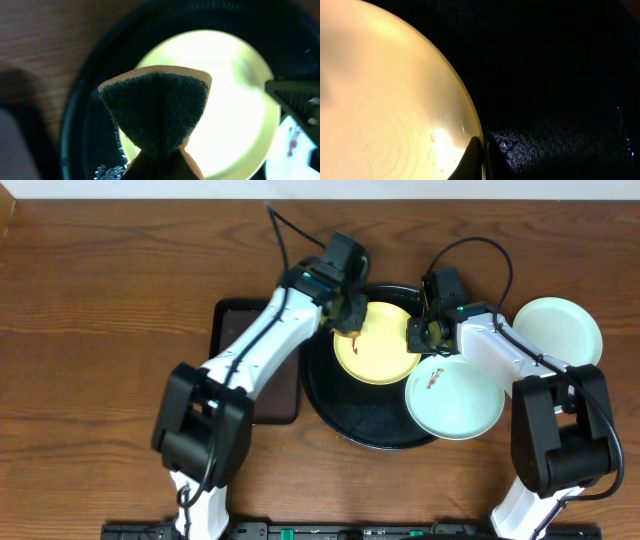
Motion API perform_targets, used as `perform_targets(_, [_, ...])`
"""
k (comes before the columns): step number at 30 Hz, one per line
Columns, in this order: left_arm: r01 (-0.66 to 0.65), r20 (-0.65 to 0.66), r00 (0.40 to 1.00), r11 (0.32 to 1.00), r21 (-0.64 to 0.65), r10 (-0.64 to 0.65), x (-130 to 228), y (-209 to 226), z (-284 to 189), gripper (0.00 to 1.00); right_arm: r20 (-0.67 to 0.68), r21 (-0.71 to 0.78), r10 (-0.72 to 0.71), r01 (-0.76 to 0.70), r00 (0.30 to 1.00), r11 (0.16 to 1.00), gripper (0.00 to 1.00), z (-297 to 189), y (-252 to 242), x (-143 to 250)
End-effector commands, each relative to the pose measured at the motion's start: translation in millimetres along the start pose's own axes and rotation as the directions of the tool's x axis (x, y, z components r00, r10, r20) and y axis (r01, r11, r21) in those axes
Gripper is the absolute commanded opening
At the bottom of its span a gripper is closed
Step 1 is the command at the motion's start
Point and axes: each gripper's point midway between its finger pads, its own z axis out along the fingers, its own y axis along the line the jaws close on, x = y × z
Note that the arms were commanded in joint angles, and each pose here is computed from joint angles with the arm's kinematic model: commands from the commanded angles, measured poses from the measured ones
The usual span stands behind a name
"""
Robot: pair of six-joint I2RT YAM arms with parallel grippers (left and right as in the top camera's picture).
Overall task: Clean dirty plates on tray and stack at the side
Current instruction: 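Scrub the yellow plate stain with the sponge in the left gripper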
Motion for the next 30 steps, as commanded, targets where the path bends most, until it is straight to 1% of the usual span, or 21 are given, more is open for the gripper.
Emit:
perform_targets(1, [-0.022,-0.017,1.000,0.997,-0.072,0.021,5.4,2.1,16.3,0.07,0.001,0.005,-0.003,0.003,1.000,1.000,0.01,-0.7,-2.7,-0.9])
perform_targets(4, [-0.049,-0.044,0.998,0.996,-0.080,0.045,12.6,-0.1,30.9,0.07,0.001,0.005,-0.003,0.003,1.000,1.000,0.01,-0.7,-2.7,-0.9])
perform_targets(8, [-0.051,-0.072,0.996,0.995,-0.089,0.045,19.6,2.7,46.8,0.07,0.001,0.005,-0.003,0.003,1.000,1.000,0.01,-0.7,-2.7,-0.9])
perform_targets(13, [-0.055,-0.090,0.995,0.989,-0.135,0.043,24.5,12.5,57.2,0.07,0.000,0.005,-0.003,0.003,1.000,1.000,0.01,-0.7,-2.7,-0.8])
perform_targets(22, [-0.056,-0.110,0.993,0.987,-0.148,0.040,35.3,18.9,73.7,0.07,-0.008,0.007,-0.003,0.003,1.000,1.000,0.01,-0.7,-3.2,1.1])
perform_targets(30, [-0.056,-0.151,0.988,0.986,-0.154,0.033,62.3,28.2,91.4,0.08,-0.008,0.007,-0.003,0.003,1.000,1.000,0.01,-0.7,-3.3,1.2])
